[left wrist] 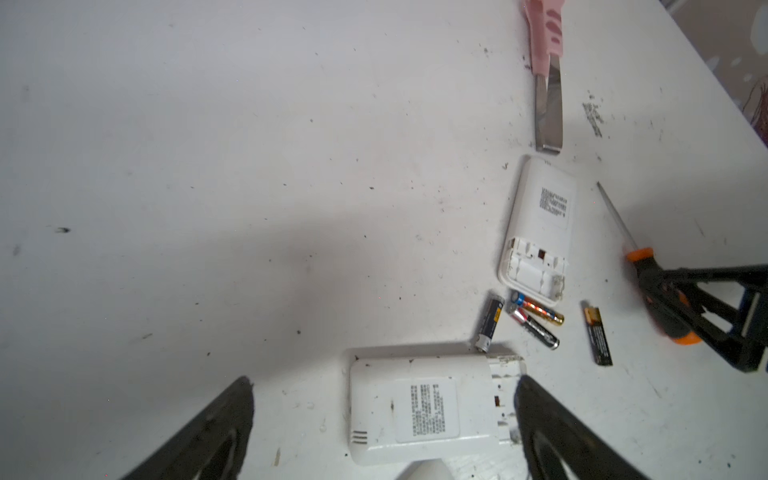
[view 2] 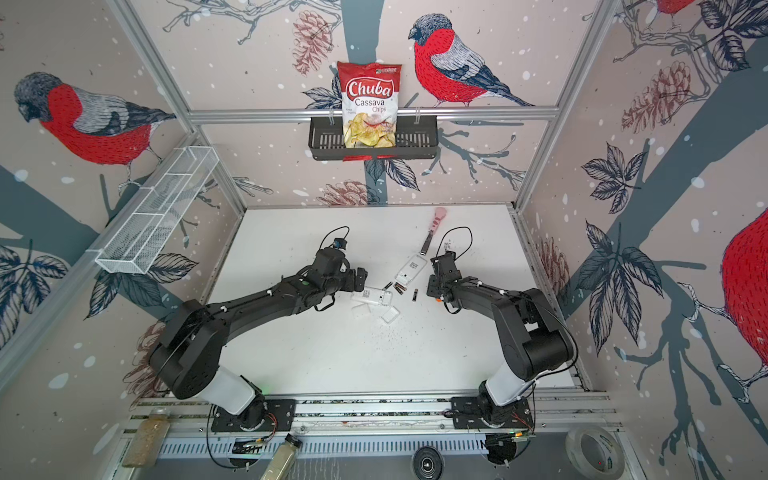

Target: Unload the batteries from the remote control

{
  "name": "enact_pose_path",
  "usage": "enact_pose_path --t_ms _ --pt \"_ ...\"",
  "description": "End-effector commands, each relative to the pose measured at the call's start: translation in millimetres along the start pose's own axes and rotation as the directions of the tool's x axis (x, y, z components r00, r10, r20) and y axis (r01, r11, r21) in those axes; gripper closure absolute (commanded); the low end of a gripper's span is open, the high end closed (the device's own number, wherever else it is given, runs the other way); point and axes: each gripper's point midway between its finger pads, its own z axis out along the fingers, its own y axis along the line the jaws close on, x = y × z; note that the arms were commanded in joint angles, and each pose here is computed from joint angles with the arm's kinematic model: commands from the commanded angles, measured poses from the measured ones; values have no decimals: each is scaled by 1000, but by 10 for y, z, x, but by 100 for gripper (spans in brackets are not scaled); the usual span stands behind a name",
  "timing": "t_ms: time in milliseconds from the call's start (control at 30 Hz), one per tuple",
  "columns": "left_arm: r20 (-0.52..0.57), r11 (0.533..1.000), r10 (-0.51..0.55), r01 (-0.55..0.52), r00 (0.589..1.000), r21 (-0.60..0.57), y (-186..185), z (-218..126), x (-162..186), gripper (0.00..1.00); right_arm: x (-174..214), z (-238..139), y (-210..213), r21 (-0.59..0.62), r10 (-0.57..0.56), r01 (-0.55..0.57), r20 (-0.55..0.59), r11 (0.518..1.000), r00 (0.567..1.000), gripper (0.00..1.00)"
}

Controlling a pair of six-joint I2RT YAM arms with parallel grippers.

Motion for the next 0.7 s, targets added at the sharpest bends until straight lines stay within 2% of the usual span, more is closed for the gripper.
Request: enact_pose_path --t_ms 0,67,133,200,267,333,500,567,600,667 --pt "124 996 -56 63 991 -57 124 -154 -389 3 -284 -181 94 -36 -3 6 95 999 996 41" --pt "168 991 -85 101 982 -88 278 -261 -548 3 -489 -348 136 -58 8 2 177 998 984 35" --pt "209 978 -134 163 969 -127 536 -360 -687 3 -692 -531 149 -66 16 2 271 998 962 22" --pt "254 961 -180 225 950 -158 849 -459 -812 3 -886 -708 87 -46 33 -17 372 999 927 1" --pt "291 953 -182 241 939 -184 1111 -538 -896 3 -1037 -846 -37 4 42 -50 462 999 886 1" --pt "316 959 -124 195 941 -204 1283 -576 -927 3 -1155 -969 -203 81 28 -86 547 993 837 1" --pt "347 941 62 61 936 -333 1676 -658 -811 3 -1212 -1265 -566 270 -129 -101 713 958 689 1" --pt "344 925 98 42 934 -378 1834 -642 -701 4 -1156 -1345 -703 341 -192 -115 742 933 643 1" --pt "342 918 94 51 935 -393 1933 -619 -636 4 -1120 -1349 -765 367 -217 -117 746 923 630 1" --pt "345 909 63 88 937 -407 2118 -572 -516 4 -1048 -1289 -835 401 -251 -103 733 910 633 1"
